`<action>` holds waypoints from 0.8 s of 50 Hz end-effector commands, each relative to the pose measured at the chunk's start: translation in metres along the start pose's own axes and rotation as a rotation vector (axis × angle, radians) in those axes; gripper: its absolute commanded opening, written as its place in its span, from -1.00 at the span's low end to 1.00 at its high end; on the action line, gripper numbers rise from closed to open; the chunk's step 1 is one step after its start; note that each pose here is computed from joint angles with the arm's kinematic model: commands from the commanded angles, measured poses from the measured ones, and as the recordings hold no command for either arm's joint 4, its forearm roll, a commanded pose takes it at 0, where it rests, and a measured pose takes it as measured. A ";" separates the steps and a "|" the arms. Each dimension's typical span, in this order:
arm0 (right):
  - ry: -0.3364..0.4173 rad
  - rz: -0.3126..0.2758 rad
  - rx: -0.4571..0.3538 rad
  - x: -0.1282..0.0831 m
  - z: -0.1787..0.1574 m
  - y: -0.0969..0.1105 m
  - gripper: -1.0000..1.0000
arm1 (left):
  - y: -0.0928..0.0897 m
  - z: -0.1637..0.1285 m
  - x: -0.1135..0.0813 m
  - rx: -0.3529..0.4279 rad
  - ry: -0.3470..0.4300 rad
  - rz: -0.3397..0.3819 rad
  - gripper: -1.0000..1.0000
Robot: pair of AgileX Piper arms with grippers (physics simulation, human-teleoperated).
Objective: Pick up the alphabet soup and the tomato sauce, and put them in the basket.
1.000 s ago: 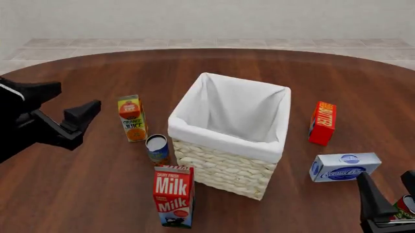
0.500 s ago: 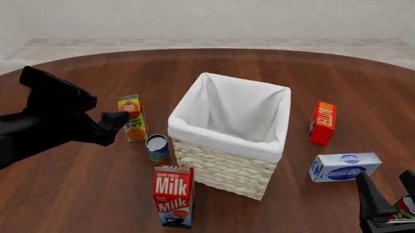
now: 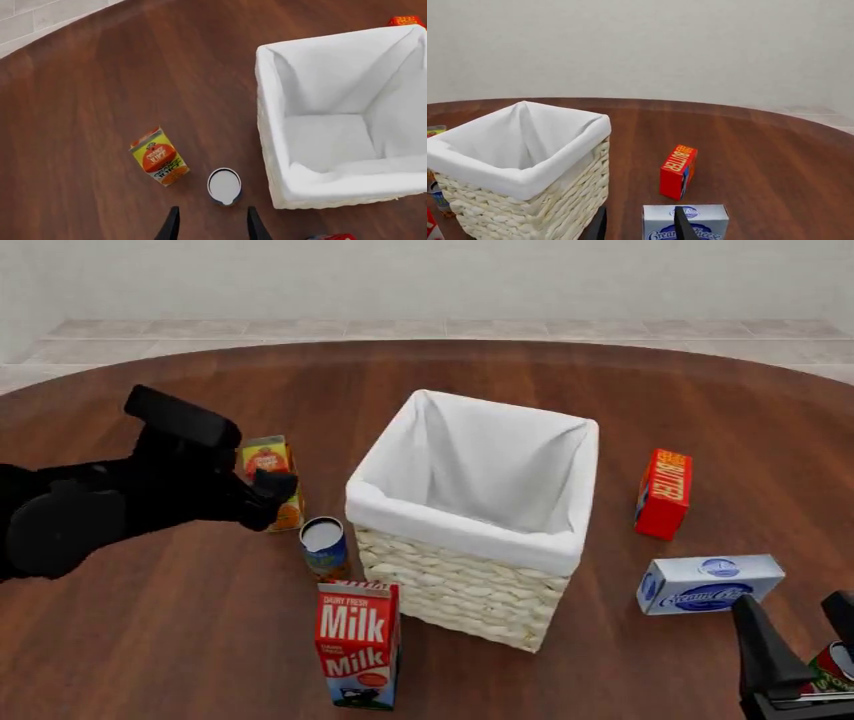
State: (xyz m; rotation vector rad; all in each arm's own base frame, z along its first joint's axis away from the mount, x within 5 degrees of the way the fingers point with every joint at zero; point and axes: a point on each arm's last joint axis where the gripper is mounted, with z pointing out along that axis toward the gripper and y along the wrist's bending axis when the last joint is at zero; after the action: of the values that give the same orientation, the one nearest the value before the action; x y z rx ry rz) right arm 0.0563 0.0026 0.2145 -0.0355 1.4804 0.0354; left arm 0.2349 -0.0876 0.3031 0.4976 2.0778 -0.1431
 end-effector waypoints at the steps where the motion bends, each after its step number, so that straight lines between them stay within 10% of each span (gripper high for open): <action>1: 0.000 0.001 -0.002 0.000 0.000 0.000 1.00 | -0.006 0.021 0.005 0.021 0.043 -0.015 1.00; 40: 0.016 -0.008 -0.003 0.002 0.002 0.000 1.00 | 0.002 0.079 0.031 0.001 0.136 -0.019 1.00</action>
State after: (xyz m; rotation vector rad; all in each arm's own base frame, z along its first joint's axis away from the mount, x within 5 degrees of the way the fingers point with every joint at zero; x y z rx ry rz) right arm 0.0568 0.0027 0.2133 -0.0390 1.4898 0.0343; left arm 0.2777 -0.0980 0.2495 0.4827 2.1875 -0.1326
